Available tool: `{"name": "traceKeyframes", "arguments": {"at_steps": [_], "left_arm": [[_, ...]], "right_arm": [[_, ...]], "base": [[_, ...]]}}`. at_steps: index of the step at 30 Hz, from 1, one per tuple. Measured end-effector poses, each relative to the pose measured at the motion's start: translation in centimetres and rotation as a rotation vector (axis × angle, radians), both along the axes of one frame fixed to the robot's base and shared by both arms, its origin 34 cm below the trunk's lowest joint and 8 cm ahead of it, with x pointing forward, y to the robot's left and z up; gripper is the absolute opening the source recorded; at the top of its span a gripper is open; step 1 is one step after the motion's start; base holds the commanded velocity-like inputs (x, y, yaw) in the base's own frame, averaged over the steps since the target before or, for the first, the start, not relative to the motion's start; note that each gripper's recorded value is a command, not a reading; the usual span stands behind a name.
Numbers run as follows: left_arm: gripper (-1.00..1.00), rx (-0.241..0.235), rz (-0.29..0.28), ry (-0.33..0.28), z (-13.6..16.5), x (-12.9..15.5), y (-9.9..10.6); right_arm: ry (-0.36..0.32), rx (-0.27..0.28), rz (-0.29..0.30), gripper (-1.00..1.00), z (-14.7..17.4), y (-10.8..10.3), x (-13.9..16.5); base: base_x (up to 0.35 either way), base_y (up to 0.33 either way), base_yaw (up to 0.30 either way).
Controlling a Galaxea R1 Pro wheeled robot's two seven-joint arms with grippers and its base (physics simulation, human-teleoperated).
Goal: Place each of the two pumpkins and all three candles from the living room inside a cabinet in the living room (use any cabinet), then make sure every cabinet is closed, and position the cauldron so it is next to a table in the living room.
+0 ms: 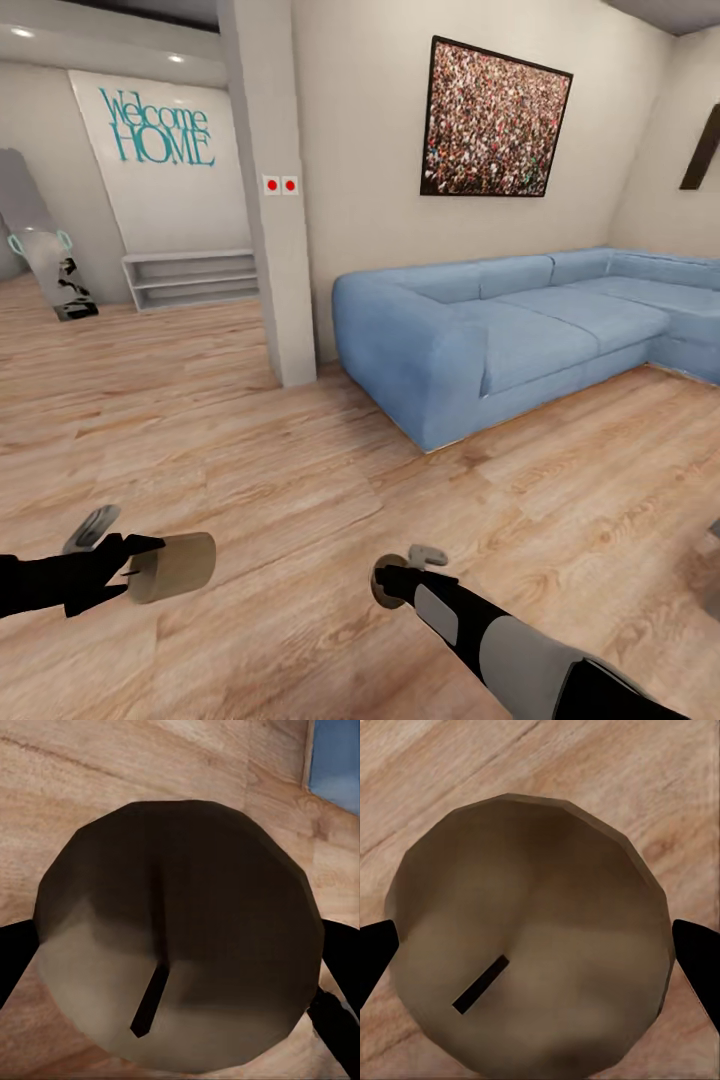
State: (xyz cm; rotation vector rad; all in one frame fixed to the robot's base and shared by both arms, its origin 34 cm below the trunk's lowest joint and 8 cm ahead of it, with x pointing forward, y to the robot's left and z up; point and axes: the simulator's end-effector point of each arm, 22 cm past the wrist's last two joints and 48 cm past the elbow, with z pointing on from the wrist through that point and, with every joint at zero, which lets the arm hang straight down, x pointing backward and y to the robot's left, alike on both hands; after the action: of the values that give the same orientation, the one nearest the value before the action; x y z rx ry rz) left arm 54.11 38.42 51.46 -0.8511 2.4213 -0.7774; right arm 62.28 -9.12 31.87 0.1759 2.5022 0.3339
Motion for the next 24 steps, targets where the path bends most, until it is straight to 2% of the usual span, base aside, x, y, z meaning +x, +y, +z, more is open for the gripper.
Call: {"name": "traceKeyframes", "arguments": {"at_steps": [20,24], "left_arm": [[-1.0,-0.002,-0.006,-0.01,0.29,0.11,-0.21],[-1.0,-0.003,-0.007,-0.013,0.39,0.14,-0.26]], "right_arm": [[0.001,0.013,0.009,-1.0,0.01,0.31,-0.08],[0.001,0.014,0.008,-1.0,0.03,0.3,-0.07]], "base": [[-0.224,0.0,-0.293],[-0.07,0.0,-0.293]]}}
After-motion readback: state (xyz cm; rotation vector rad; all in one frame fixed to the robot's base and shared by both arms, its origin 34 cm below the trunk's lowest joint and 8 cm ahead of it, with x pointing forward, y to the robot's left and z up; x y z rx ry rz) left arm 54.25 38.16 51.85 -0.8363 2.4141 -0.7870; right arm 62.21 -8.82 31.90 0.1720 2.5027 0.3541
